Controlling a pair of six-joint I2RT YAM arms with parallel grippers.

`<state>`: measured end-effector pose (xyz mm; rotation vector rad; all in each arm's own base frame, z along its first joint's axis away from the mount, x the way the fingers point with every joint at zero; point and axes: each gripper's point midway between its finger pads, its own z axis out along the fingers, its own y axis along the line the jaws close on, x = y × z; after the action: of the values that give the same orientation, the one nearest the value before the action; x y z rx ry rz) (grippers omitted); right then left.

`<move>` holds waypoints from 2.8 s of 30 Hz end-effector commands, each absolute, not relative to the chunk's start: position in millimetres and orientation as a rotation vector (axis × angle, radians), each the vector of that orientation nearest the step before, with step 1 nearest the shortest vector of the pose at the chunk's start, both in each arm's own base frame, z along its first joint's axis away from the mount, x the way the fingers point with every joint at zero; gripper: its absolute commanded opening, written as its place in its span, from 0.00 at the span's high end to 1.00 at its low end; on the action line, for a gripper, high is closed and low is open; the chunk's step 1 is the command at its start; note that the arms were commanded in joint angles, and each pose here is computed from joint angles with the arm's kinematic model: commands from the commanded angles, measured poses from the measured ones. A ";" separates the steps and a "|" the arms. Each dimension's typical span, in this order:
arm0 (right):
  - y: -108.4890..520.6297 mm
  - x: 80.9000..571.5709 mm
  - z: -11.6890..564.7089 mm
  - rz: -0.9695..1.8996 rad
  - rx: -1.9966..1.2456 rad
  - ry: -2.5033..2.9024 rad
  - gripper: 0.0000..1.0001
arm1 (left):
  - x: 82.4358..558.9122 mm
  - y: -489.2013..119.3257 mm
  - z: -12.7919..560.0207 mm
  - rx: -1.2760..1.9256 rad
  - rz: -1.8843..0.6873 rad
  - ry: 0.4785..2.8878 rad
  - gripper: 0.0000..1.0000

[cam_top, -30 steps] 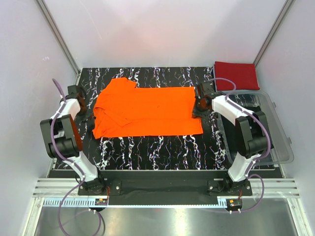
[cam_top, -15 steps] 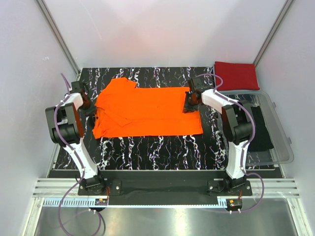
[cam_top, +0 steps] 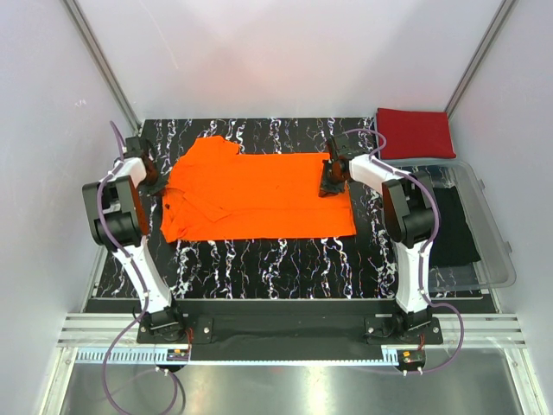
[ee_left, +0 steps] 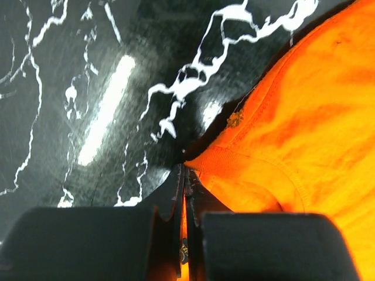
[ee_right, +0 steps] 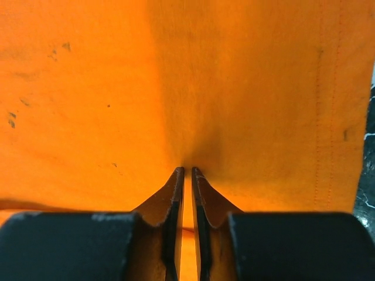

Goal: Fold and stack the t-shirts
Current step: Fold the tshirt

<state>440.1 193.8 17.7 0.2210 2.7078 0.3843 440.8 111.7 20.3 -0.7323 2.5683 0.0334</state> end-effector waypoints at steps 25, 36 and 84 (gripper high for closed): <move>171.0 454.1 76.5 0.301 0.338 2.622 0.85 | 418.5 114.4 135.0 -0.746 0.392 2.434 0.67; 187.4 380.7 64.8 0.363 0.249 2.709 0.84 | 333.2 31.5 94.0 -0.774 -0.113 2.590 0.83; 187.2 377.0 37.6 0.342 0.208 2.731 0.84 | 284.6 78.1 47.1 -1.907 -0.779 1.507 0.54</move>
<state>363.2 184.5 29.6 0.2353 2.7789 0.3507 276.5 71.2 41.5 -1.9264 1.5621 -0.7566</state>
